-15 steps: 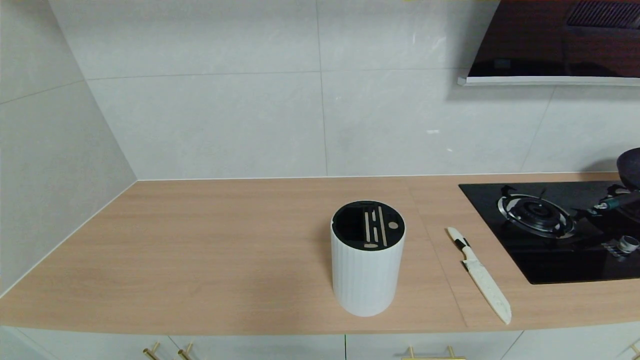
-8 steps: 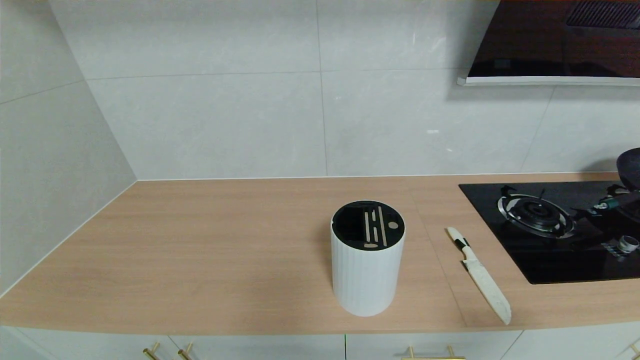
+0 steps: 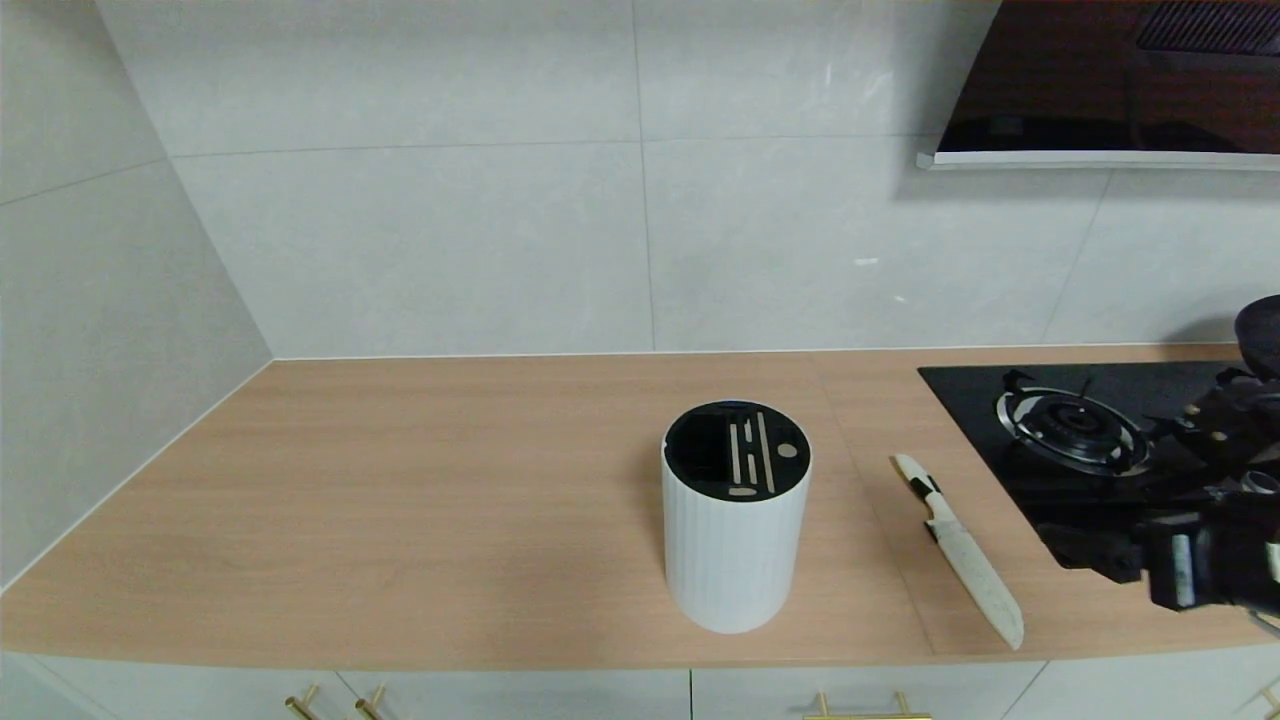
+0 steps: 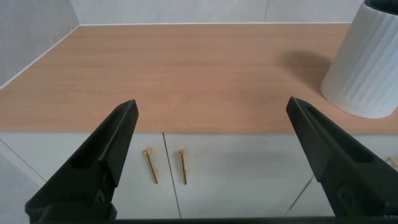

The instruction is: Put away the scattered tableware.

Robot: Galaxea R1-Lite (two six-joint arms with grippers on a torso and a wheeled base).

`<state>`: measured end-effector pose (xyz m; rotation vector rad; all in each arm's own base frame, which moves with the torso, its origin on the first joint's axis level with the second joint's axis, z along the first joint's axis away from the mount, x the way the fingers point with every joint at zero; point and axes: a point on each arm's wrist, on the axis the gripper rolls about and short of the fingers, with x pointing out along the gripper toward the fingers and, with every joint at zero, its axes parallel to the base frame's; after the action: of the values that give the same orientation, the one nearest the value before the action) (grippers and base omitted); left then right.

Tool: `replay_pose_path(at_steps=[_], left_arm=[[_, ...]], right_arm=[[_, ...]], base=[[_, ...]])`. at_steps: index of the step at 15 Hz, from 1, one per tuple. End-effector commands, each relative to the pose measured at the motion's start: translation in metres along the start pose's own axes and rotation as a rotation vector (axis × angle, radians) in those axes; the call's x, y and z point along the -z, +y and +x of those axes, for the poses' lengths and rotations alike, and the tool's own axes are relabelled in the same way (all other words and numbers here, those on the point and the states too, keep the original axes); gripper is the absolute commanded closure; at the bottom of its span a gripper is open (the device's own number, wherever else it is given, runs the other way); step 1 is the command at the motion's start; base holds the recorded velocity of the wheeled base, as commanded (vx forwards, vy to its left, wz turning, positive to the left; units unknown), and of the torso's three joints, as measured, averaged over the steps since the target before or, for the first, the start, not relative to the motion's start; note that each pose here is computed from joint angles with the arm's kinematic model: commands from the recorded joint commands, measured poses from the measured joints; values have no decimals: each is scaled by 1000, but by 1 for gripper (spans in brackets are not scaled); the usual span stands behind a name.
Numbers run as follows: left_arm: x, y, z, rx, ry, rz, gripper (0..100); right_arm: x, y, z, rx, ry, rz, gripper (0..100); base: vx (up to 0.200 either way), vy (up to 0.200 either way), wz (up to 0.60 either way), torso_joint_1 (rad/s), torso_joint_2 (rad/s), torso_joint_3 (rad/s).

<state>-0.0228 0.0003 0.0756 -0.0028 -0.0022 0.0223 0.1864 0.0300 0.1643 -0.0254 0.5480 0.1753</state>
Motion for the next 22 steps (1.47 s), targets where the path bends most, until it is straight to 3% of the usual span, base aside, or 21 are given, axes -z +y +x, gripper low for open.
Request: replay_pose_path(at_steps=[1,6,9,14,22], left_arm=[[0,0,0,-1,-1,0,0],[0,0,0,-1,-1,0,0],[0,0,0,-1,1,0,0],[0,0,0,-1,-1,0,0],[0,0,0,-1,-1,0,0]], right_arm=[[18,0,115,19,152,-12,0],[44,-5,169,82,161,-13,0],[53,-12,198,97,119,-2,0],[57,-24,219,126,118,18,0],[63,-25,232,125,95,20,0]], base=[[0,0,0,0,0,0],[0,0,0,0,0,0],[0,0,0,0,0,0],[0,0,0,0,0,0],[0,0,0,0,0,0]])
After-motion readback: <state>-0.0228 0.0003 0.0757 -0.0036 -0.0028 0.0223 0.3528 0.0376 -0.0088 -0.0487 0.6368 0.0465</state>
